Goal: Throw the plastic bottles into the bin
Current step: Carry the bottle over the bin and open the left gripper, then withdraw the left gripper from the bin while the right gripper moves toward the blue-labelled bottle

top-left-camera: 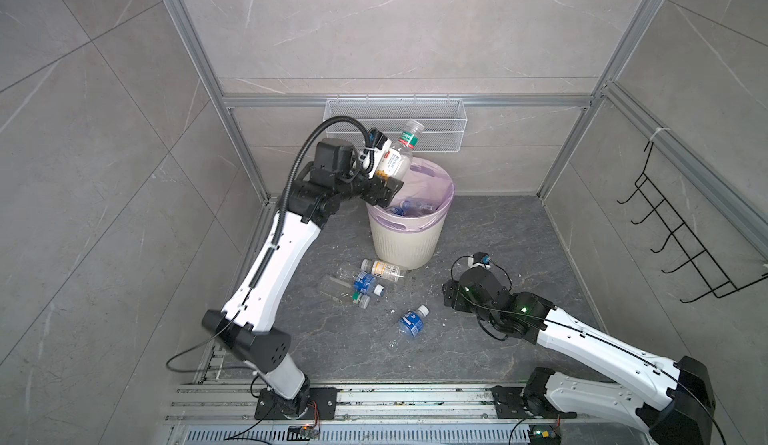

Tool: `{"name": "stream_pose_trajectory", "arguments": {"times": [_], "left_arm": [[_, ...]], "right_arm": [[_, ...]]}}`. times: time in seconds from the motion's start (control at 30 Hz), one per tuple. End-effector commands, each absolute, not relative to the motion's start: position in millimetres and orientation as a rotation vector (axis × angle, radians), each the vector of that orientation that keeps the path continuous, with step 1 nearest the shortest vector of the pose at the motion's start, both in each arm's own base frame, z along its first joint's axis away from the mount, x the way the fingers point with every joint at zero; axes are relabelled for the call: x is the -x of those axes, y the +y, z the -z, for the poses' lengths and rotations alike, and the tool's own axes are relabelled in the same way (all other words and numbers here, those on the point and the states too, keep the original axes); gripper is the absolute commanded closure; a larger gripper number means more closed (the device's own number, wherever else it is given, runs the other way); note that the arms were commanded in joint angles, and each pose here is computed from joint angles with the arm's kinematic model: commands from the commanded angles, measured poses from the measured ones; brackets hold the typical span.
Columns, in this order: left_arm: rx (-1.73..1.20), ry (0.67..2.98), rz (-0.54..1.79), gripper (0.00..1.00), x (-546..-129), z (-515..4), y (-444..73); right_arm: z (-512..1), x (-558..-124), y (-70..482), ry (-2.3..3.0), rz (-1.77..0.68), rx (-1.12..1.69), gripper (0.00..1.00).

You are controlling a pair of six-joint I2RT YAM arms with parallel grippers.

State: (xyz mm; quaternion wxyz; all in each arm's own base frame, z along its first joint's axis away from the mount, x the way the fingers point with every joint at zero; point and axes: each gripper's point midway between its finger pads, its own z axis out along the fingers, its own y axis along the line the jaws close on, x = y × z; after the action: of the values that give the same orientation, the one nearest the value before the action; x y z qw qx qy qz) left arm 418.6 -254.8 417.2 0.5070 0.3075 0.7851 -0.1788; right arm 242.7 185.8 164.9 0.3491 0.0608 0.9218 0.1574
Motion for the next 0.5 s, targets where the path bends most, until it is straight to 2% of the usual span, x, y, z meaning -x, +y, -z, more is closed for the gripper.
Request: {"name": "stream_pose_trajectory", "arguments": {"times": [0.0,0.27,0.47], "left_arm": [[-0.684,1.915,0.353,0.0,-433.1,-427.9,-241.9],[-0.62,1.777,0.306,0.0,-413.9,-474.7,-217.8],[-0.508,1.828,0.27,0.0,-404.2,-458.7,-161.6]], "right_arm": [[-165.5,-237.0,176.3,2.381,-0.385,-0.186,0.14],[-164.5,-237.8,189.3,2.388,-0.391,-0.121,0.13],[-158.8,-238.8,208.2,2.414,-0.384,-0.073,0.11]]}}
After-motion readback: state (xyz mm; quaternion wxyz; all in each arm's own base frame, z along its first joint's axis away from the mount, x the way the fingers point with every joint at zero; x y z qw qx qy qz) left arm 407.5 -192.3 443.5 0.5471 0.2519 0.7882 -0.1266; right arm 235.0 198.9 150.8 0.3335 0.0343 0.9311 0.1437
